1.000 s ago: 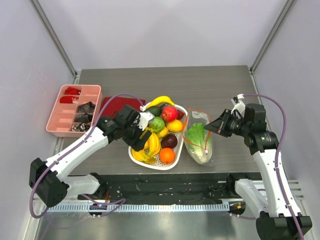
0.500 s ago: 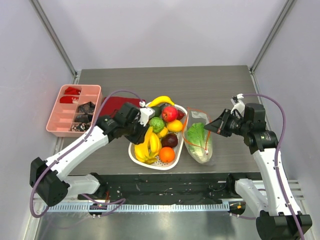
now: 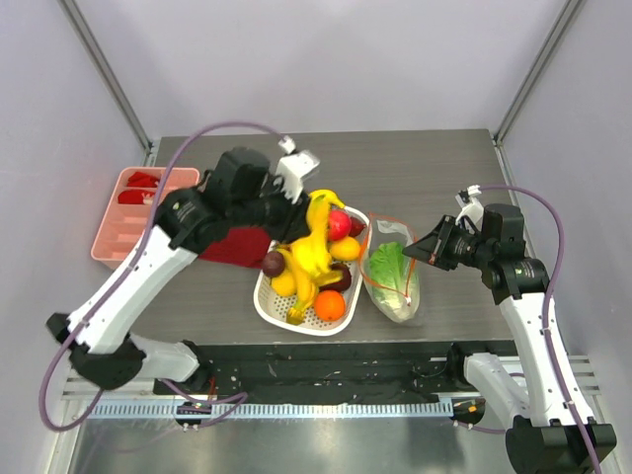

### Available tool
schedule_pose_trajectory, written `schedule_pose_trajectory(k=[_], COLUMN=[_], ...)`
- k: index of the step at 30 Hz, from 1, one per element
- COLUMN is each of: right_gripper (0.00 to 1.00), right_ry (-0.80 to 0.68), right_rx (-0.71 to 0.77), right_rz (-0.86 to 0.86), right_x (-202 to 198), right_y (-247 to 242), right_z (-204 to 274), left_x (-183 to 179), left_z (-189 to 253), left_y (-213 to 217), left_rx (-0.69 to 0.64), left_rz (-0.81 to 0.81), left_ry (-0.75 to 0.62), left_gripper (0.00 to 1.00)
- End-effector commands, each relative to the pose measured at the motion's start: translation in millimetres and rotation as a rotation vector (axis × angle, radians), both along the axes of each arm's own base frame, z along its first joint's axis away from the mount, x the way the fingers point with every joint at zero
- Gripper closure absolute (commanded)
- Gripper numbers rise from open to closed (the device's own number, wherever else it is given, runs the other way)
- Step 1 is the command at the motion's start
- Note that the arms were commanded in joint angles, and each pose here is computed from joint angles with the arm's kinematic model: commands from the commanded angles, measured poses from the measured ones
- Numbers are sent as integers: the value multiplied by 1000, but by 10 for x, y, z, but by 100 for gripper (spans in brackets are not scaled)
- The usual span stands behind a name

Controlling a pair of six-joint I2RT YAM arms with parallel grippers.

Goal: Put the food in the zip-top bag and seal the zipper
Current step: Pick up the fake fruit from the bin, then place the fake fruit in the zipper food storage bag.

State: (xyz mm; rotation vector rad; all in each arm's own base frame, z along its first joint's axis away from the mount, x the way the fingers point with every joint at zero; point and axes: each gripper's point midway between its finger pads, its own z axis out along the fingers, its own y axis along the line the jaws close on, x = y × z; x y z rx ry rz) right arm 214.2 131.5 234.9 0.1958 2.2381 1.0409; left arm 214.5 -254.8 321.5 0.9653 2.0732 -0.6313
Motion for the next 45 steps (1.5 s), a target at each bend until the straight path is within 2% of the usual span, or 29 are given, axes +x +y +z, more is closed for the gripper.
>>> schedule_pose_trajectory(k=[1,2,4,6,8,15,19,26,31,36,38,39,40,42,44,45], right_gripper=[99,99,99,99,99,99,99,99,99,99,99,99,99,99,99,99], right_ry=[-80,-83,-80,-84,-86,-87,-84,-75,-75,-78,-68,-66,-66,-74,-71,-91], right_rx=[3,4,12,20,26,53,82,124,132,126,130,136,141,160,181,188], right_rz=[5,4,2,6,2,-10,-1,3,14,18,11,6,5,-9,-22,-25], right_x=[71,74,68,49,40,9,6,-11,-51,-83,-69,-53,-34,9,30,48], right_y=[1,3,8,20,22,37,71,111,126,122,122,121,127,129,137,138], right_z=[179,183,188,205,227,288,306,326,321,317,309,314,321,366,387,426], left_x=[75,125,130,167,227,256,144,-18,341,440,421,356,212,-57,-305,-401], left_z=[509,457,497,488,407,284,136,-213,-249,-102,-113,-177,-243,-362,-604,-743], left_y=[-709,-846,-1032,-1243,-1363,-1496,-1611,-1646,-1552,-1506,-1533,-1527,-1639,-1647,-1711,-1627], left_rx=[-111,-111,-114,-113,-53,95,155,182,271,249,235,238,197,179,204,248], left_rz=[-51,-39,-34,-60,-28,13,-12,-29,115,137,123,108,10,-74,-177,-168], left_ry=[-39,-29,-95,-173,-308,-595,-614,-446,-606,-680,-666,-606,-527,-371,-231,-137], left_gripper=[100,100,100,100,100,100,100,100,100,100,100,100,100,100,100,100])
